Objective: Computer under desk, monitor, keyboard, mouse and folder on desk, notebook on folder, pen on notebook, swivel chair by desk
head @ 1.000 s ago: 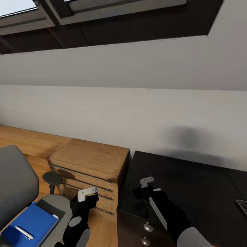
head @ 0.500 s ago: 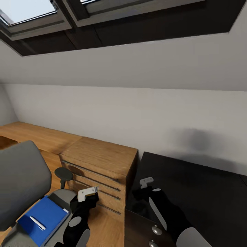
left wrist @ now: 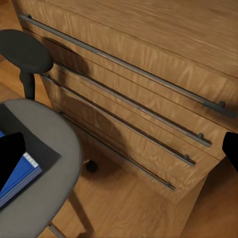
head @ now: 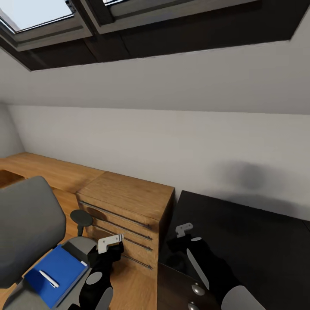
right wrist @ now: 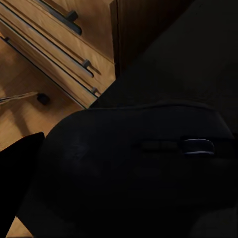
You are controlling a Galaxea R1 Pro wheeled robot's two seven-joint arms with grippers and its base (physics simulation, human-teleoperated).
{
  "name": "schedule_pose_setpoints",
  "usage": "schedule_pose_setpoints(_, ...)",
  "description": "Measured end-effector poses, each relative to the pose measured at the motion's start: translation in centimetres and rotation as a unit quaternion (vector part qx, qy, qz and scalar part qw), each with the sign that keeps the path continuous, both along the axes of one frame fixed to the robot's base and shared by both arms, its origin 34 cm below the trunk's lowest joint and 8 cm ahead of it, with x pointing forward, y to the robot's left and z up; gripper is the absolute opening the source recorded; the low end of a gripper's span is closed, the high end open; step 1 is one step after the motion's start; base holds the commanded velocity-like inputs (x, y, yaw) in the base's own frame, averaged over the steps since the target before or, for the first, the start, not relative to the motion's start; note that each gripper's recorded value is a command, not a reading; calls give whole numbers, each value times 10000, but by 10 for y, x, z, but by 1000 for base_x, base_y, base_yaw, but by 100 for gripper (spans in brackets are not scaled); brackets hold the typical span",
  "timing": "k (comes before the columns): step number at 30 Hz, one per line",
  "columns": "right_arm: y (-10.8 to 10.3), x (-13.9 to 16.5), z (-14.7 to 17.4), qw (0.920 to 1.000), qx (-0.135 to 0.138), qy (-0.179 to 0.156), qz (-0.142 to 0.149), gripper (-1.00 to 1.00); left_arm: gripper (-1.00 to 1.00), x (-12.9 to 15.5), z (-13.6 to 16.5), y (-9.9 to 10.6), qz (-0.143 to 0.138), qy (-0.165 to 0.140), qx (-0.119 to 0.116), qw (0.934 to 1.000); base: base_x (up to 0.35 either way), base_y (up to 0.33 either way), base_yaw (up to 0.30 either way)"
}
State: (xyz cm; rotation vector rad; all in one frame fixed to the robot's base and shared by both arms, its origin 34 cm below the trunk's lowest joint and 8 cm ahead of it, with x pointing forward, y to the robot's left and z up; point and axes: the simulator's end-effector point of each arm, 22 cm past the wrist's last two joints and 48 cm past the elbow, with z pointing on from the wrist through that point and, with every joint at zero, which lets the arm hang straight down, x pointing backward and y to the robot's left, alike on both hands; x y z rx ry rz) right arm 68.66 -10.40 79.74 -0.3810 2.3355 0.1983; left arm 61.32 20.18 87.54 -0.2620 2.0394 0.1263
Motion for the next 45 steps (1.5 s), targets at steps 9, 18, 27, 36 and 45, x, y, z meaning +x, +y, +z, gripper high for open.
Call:
schedule_pose_setpoints(9, 3, -13, -20, 9995, -199, 217, 148, -100, 100, 0, 0, 0, 0, 1, -2, 10000, 0, 0, 0)
schedule_pose_setpoints(18, 3, -14, -21, 9994, -210, 224, 152, -100, 100, 0, 0, 0, 0, 0, 0, 10000, 0, 0, 0)
schedule_pose_setpoints(27, 3, -14, -20, 9994, -212, 220, 150, -100, 100, 0, 0, 0, 0, 1, -2, 10000, 0, 0, 0)
schedule_pose_setpoints(36, 2, -13, -20, 9994, -208, 215, 145, 100, 100, 0, 0, 0, 0, 1, -2, 10000, 0, 0, 0)
schedule_pose_setpoints(45, 2, -13, -20, 9994, -215, 208, 144, 100, 100, 0, 0, 0, 0, 0, 0, 10000, 0, 0, 0)
